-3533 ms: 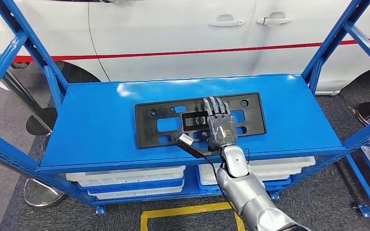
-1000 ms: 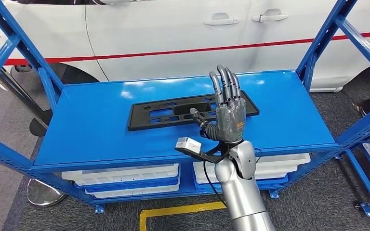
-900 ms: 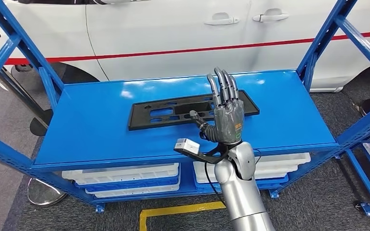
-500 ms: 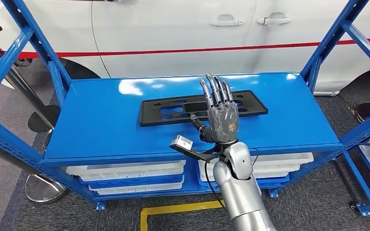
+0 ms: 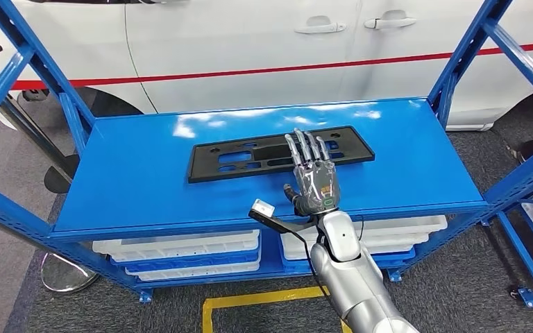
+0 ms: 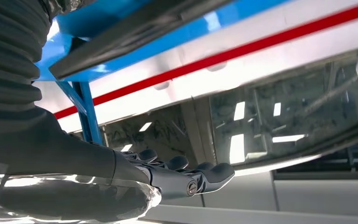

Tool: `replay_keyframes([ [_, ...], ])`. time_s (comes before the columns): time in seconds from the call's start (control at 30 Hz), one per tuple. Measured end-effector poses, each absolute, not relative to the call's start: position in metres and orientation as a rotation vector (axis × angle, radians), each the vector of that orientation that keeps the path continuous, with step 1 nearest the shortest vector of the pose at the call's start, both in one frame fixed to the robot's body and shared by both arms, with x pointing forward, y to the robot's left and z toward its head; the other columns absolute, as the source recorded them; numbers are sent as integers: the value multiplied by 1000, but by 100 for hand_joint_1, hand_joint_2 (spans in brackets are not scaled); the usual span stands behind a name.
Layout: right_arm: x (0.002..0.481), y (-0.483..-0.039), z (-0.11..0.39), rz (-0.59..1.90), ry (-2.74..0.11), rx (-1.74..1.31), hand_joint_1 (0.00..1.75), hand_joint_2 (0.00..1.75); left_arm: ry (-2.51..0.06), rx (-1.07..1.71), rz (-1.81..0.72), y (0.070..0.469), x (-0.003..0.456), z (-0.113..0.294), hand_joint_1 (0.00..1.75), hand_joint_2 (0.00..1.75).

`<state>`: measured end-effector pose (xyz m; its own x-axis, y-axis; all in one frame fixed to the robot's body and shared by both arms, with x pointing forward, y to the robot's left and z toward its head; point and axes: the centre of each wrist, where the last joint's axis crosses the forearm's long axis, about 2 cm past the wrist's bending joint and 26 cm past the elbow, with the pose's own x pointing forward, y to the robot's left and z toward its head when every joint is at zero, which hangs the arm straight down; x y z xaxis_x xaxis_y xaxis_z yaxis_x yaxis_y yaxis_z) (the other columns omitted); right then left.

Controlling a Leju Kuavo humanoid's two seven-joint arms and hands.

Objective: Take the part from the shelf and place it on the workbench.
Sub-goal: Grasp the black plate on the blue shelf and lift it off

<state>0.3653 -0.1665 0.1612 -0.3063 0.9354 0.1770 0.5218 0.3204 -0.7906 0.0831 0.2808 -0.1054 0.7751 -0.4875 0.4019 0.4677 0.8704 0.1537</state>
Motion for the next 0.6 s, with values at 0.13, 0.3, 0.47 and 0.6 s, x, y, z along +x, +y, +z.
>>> replay_keyframes([
  [0.13,364,-169,151,878,-1914,-1278,0,175,-444,47,-518,281,82,-106,0,0],
  [0.3,365,-171,148,893,-1896,-1284,0,175,-447,50,-523,281,85,-105,0,0],
  [0.47,366,-173,145,911,-1879,-1293,0,175,-453,46,-525,281,85,-105,0,0],
  [0.6,364,-176,138,930,-1855,-1292,0,175,-464,38,-533,282,83,-105,0,0],
])
